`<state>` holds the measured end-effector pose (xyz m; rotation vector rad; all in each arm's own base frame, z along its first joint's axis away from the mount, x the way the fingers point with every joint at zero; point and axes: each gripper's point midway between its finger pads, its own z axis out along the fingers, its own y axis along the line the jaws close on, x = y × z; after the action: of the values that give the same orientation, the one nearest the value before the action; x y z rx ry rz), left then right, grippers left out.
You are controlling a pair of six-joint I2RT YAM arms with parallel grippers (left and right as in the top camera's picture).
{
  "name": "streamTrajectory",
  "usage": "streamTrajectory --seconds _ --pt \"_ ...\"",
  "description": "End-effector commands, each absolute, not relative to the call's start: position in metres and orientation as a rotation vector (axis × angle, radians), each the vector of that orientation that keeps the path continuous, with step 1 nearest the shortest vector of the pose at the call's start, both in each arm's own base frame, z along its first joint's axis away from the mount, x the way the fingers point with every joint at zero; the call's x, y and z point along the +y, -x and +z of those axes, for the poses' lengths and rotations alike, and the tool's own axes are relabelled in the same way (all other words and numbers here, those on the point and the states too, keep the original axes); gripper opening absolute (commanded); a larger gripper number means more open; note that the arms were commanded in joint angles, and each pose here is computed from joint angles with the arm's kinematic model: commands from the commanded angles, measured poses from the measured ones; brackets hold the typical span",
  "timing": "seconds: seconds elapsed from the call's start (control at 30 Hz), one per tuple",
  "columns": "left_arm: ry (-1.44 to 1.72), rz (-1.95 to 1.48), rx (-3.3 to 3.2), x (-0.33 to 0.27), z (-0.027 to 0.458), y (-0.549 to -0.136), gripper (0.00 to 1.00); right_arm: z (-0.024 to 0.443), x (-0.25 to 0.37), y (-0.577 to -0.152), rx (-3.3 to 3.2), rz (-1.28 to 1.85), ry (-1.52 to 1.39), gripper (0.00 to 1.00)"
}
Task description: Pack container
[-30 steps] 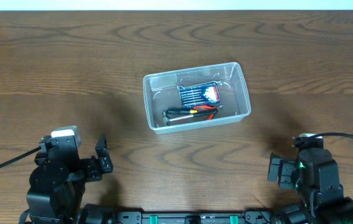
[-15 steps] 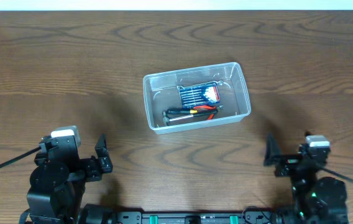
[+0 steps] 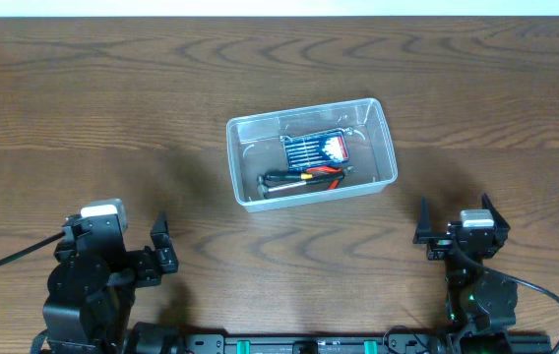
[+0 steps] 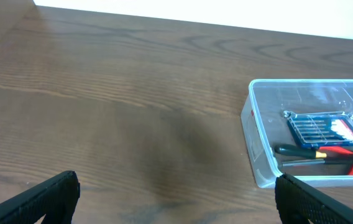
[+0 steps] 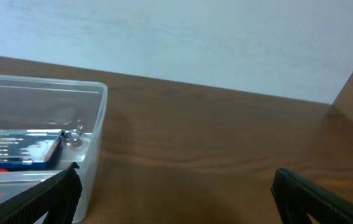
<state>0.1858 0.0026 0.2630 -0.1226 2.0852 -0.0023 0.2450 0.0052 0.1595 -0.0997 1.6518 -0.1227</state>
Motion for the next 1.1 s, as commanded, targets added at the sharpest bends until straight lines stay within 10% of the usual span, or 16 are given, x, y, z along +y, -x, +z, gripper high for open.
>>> streamTrajectory --seconds 0.0,1.07 --pt "0.133 0.005 2.089 0.004 0.261 -0.186 0.98 0.158 0.003 -0.245 1.649 -0.174 0.132 0.99" --pt "0.133 0.005 2.089 0.004 0.261 -0.186 0.98 0.158 0.015 -0.245 1.648 -0.072 0.139 0.99"
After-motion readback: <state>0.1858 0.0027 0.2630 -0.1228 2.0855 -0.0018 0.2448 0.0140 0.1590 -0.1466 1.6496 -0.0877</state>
